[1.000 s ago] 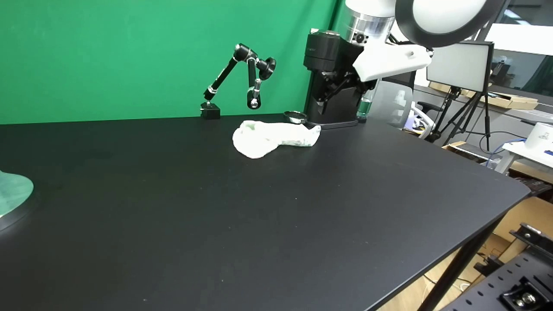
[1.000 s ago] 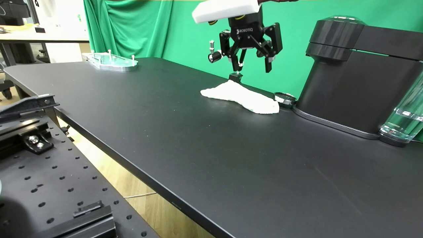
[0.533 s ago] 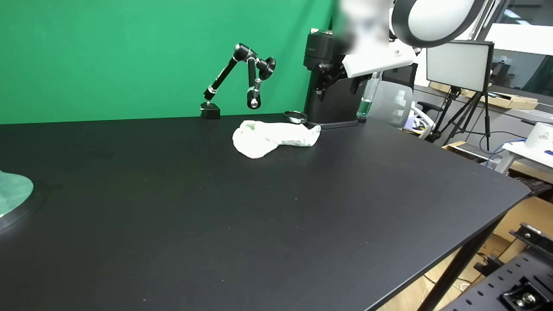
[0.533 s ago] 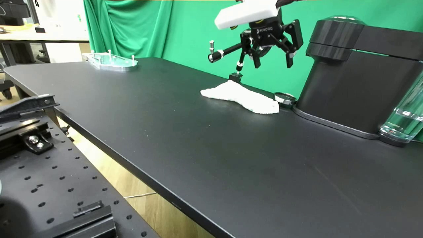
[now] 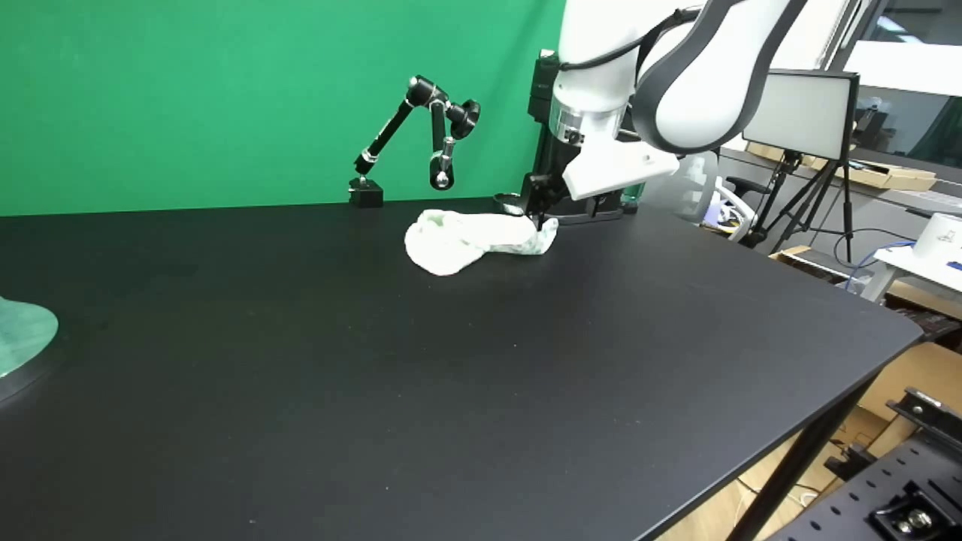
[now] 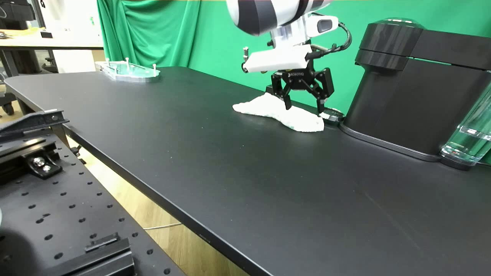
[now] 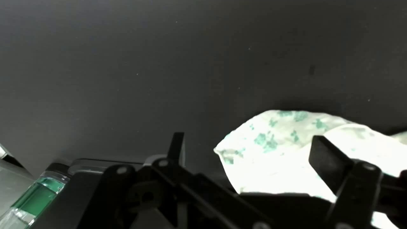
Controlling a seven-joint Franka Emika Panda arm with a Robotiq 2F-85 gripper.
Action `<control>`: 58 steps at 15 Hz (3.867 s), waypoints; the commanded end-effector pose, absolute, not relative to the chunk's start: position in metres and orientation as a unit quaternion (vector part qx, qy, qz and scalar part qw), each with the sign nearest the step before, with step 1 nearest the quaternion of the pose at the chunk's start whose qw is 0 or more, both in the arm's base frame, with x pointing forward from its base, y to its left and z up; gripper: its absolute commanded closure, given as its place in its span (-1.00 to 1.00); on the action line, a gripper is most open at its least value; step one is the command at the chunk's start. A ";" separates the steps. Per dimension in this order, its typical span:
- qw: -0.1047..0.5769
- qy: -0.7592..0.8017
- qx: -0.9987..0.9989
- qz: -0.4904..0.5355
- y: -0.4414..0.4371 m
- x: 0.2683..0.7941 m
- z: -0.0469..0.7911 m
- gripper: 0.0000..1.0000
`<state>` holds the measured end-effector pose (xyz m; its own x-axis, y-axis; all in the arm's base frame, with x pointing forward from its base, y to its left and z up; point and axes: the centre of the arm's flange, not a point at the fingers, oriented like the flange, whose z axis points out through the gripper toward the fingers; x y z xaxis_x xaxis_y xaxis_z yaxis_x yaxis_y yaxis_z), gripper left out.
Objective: Hang the white cloth on the black object
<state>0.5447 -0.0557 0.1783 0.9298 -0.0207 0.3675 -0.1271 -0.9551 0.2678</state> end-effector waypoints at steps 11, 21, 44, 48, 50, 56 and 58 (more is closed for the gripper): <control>0.064 -0.037 0.972 0.223 -0.051 0.577 0.143 -1.00; 0.056 -0.057 0.975 0.208 -0.053 0.576 0.133 0.38; -0.008 0.056 0.941 0.332 0.085 0.594 0.273 0.99; 0.000 0.057 0.939 0.338 0.093 0.590 0.284 0.99; 0.005 0.058 0.938 0.341 0.095 0.585 0.289 0.99; 0.040 0.036 0.931 0.361 0.079 0.568 0.323 0.99; 0.042 0.033 0.924 0.379 0.082 0.566 0.349 0.99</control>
